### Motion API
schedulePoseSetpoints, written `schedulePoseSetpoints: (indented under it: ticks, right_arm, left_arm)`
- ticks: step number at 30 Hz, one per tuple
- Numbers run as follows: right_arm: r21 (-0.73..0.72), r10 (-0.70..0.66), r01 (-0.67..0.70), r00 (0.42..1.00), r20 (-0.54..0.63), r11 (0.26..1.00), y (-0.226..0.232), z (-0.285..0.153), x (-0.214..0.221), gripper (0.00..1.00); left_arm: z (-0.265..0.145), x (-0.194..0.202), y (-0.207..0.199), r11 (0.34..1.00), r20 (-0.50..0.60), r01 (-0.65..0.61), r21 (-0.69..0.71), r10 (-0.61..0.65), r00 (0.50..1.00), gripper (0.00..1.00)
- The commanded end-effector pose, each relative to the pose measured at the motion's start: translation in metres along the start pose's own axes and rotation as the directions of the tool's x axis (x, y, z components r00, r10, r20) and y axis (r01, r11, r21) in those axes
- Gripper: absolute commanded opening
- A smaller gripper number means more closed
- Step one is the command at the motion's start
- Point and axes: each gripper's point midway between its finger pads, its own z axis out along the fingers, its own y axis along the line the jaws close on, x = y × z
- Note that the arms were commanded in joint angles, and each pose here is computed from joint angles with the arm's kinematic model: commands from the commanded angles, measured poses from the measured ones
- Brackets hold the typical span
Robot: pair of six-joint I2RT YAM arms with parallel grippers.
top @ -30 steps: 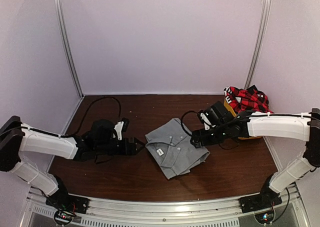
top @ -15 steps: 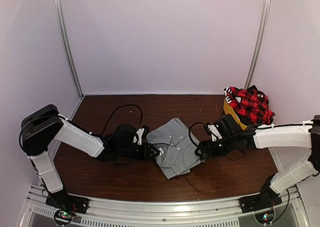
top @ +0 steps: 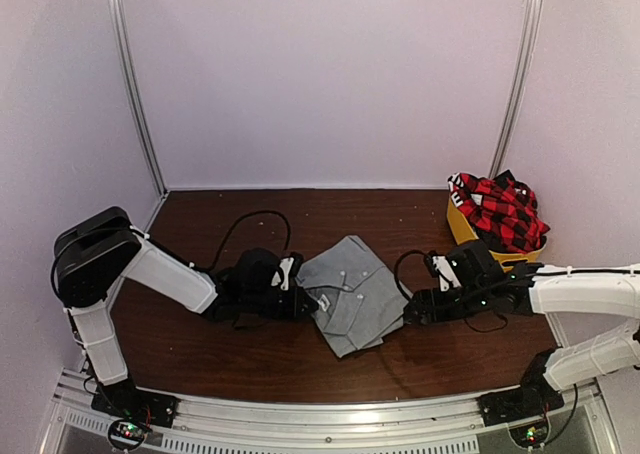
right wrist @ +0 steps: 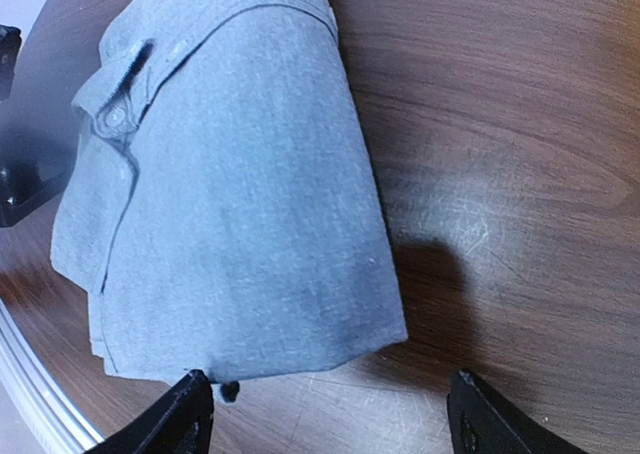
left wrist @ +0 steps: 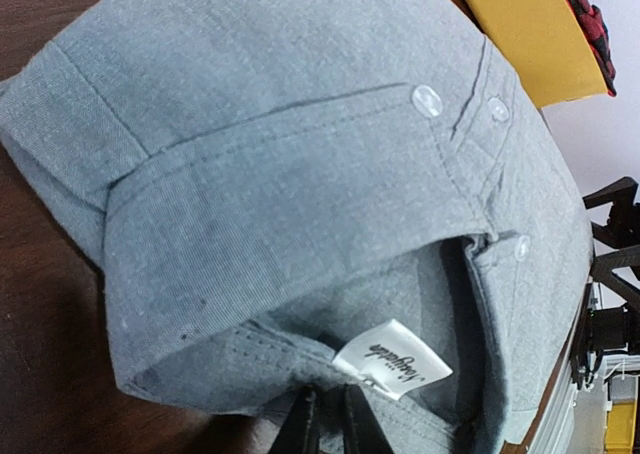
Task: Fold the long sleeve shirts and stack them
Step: Smooth out the square-folded shirt at the center of the board.
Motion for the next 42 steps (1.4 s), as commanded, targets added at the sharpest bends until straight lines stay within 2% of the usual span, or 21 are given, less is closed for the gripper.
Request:
schedulePoseSetpoints:
  ticks: [1,10,20,30,37,42]
  right_arm:
    - [0.07,0.019,-0.019,1.0,0.002,0.997,-0.018,0.001,0.007,0.8]
    - [0.124,0.03,-0.032,0.999,0.025,0.992,-0.033,0.014,0.011,0.74]
    - [0.139,0.042,-0.065,0.986,0.161,0.988,-0.043,0.025,-0.002,0.74]
    - [0.06,0.063,-0.076,0.98,0.19,0.995,-0.035,0.03,-0.001,0.74]
    - [0.209,0.064,-0.119,0.966,0.251,0.971,-0.063,0.026,-0.007,0.73]
    - [0.26,0.074,-0.149,0.957,0.279,0.954,-0.072,0.02,-0.012,0.72]
  left_arm:
    - [0.002,-0.009,-0.006,0.999,0.03,-0.037,0.008,0.037,0.999,0.07]
    - [-0.002,-0.013,-0.003,0.998,0.042,-0.061,-0.022,0.062,0.997,0.0]
    - [-0.004,-0.012,-0.001,0.995,0.032,-0.09,-0.038,0.091,0.995,0.0]
    - [-0.006,-0.012,0.0,0.993,0.03,-0.104,-0.048,0.105,0.994,0.0]
    - [-0.009,-0.012,0.001,0.99,0.019,-0.126,-0.064,0.127,0.992,0.0]
    - [-0.016,-0.017,0.007,0.989,0.019,-0.125,-0.081,0.127,0.992,0.0]
